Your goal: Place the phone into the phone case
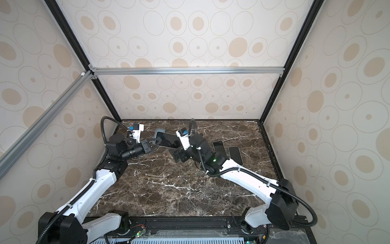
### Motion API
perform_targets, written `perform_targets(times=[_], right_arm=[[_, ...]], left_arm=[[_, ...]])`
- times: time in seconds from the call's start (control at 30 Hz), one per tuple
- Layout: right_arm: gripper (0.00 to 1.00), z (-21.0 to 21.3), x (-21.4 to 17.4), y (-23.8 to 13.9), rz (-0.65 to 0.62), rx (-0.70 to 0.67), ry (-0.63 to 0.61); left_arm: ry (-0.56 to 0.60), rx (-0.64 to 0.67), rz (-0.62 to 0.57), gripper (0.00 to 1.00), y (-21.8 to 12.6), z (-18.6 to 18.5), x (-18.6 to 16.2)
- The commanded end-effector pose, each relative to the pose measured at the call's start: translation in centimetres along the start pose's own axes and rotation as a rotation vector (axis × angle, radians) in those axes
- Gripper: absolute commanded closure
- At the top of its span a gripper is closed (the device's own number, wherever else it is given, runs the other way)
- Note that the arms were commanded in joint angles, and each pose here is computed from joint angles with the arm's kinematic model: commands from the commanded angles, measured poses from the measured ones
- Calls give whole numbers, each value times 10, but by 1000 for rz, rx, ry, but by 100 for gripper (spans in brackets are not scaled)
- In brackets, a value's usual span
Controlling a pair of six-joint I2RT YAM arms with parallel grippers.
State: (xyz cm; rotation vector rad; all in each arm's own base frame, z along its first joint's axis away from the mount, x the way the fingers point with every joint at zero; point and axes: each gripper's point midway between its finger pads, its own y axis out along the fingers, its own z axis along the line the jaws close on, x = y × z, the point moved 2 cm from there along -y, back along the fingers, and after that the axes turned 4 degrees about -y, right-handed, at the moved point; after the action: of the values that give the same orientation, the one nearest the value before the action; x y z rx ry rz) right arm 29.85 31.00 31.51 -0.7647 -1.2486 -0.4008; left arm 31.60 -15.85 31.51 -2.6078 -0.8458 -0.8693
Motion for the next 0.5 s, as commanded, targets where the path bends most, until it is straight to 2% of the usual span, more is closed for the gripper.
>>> perform_targets(times=[0.0, 0.17, 0.3, 0.47], right_arm=[[1, -8, 40, -25, -125, 97, 147], [2, -9, 77, -48, -225, 279, 197], [16, 14, 105, -61, -260, 486, 171], [34, 36, 121, -70, -269, 663, 152]], left_arm=[[140, -267, -196, 100, -20, -83, 47], [298, -425, -303, 100, -41, -127, 53], [343, -544, -339, 100, -52, -151, 49], [335, -631, -280, 100, -49, -163, 38]])
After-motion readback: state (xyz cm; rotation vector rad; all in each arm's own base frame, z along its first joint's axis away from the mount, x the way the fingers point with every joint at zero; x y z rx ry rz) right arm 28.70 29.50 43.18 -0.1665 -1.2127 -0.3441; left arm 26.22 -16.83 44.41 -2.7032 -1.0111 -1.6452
